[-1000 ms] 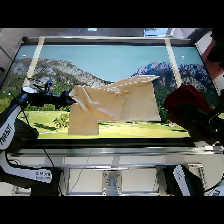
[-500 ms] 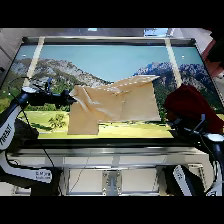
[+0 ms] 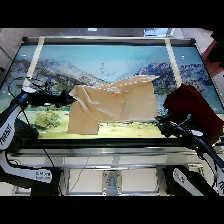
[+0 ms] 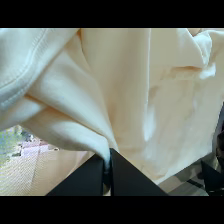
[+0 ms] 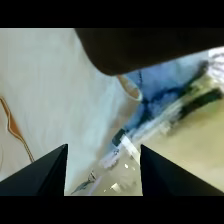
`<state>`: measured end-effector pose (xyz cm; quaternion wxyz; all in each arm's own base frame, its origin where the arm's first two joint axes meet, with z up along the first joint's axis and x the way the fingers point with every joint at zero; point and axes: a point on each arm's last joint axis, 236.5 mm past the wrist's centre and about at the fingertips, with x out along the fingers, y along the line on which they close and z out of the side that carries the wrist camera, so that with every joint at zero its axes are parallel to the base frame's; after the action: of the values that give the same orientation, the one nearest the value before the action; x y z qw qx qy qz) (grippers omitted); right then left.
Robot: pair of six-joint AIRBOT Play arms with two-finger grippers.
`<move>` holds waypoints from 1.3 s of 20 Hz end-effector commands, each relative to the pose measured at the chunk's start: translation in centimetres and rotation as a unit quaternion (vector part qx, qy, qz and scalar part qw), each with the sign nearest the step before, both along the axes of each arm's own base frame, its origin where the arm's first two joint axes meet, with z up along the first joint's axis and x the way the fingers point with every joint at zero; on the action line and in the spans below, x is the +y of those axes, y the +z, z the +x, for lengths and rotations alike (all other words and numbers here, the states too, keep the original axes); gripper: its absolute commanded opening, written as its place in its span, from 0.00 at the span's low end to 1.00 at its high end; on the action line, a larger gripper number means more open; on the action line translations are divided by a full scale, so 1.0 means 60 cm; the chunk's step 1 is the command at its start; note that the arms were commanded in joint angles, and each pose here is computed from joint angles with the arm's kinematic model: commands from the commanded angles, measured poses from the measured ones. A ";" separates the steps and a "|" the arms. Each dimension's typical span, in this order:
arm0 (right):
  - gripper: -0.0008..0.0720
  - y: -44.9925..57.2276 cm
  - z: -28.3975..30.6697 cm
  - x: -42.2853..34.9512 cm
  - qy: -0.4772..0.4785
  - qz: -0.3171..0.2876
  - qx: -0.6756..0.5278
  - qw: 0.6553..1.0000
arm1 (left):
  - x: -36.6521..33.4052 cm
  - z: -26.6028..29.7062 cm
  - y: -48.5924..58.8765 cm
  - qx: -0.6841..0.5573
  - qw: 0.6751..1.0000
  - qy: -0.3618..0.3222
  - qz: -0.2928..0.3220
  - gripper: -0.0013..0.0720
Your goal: Fold the shirts.
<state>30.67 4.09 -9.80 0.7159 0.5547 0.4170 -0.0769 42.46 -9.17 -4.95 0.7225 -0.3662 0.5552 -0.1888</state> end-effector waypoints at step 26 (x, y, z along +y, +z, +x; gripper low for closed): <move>0.04 0.612 0.011 -0.072 0.096 -0.392 -0.344 0.848 | 0.062 -0.137 0.471 -0.341 0.937 -0.067 0.046 0.03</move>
<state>37.86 2.20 19.21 0.9312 0.3073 0.1730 0.0923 39.53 -6.02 15.52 0.8261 -0.2862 0.3743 -0.3091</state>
